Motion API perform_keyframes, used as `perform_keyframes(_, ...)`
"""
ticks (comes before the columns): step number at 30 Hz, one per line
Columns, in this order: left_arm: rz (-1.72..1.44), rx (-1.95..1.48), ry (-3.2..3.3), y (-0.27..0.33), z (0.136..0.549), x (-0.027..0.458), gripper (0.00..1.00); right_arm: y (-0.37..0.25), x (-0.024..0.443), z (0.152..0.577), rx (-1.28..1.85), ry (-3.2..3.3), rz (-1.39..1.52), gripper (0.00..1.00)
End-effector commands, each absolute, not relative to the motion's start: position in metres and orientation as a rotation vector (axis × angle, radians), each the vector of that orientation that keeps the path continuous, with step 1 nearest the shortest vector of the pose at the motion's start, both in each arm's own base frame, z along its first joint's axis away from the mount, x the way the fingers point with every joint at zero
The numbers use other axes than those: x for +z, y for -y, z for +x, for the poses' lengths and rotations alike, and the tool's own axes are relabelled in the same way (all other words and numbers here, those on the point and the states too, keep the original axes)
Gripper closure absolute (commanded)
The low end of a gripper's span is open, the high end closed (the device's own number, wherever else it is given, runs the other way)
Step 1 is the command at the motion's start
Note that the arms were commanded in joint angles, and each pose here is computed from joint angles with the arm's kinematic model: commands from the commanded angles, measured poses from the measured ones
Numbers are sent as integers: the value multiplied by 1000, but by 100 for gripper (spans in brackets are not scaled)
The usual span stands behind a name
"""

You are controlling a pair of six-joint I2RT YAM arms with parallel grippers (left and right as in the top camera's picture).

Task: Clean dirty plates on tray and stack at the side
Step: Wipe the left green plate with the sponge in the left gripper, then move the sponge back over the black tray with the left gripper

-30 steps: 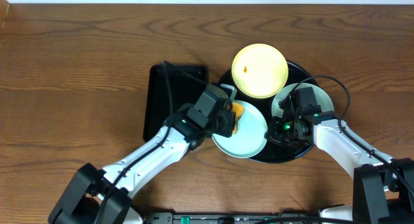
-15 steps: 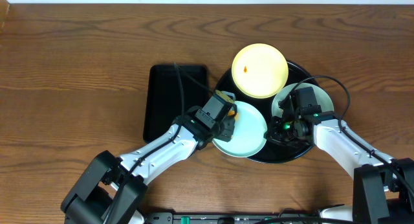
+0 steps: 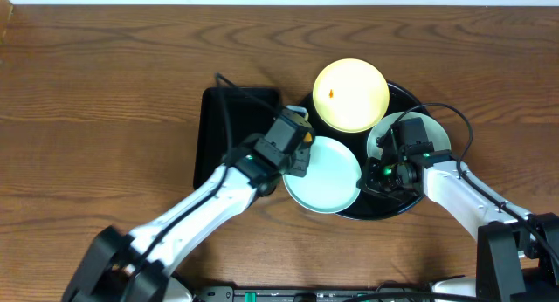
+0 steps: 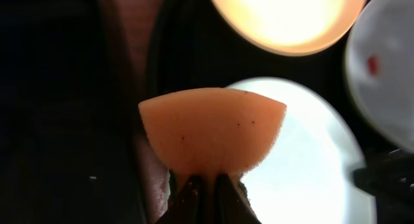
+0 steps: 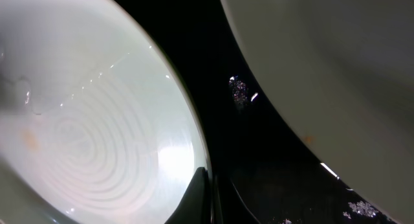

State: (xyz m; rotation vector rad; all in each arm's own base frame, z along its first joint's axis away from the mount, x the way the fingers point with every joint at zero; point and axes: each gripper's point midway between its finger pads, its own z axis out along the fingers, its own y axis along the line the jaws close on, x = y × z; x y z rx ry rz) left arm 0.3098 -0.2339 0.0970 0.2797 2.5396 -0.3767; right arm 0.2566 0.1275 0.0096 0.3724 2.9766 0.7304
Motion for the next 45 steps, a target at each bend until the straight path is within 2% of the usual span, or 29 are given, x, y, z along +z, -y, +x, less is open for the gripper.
perform_keyframes(1,248,-430,-2511,233,316,118,92,-125,4,253,705,-2996,402,99)
perform_keyframes(7,350,-649,-2552,267,301,107,92,-125,4,253,706,-2996,401,99)
perform_keyframes(17,421,-668,-2687,295,287,40,92,-125,4,253,706,-2996,401,99)
perform_keyframes(20,353,-531,-2687,276,302,31,92,-125,4,252,706,-2997,401,99)
perform_keyframes(22,316,-530,-2660,268,314,41,92,-125,4,252,706,-2997,401,99)
perform_keyframes(26,202,-561,-2544,244,343,90,92,-125,4,253,706,-2996,401,99)
perform_keyframes(30,133,-567,-2509,220,347,118,92,-125,4,253,705,-2996,401,98)
perform_keyframes(31,119,-559,-2515,214,345,122,92,-125,4,253,706,-2996,401,94)
perform_keyframes(34,84,-531,-2549,198,338,124,92,-125,4,253,705,-2996,400,73)
perform_keyframes(36,50,-501,-2581,185,335,121,92,-125,4,253,705,-2996,399,69)
perform_keyframes(39,-5,-444,-2623,164,335,111,92,-125,4,253,705,-2996,399,68)
perform_keyframes(45,-154,-273,-2676,118,341,81,92,-126,4,254,707,-2988,395,75)
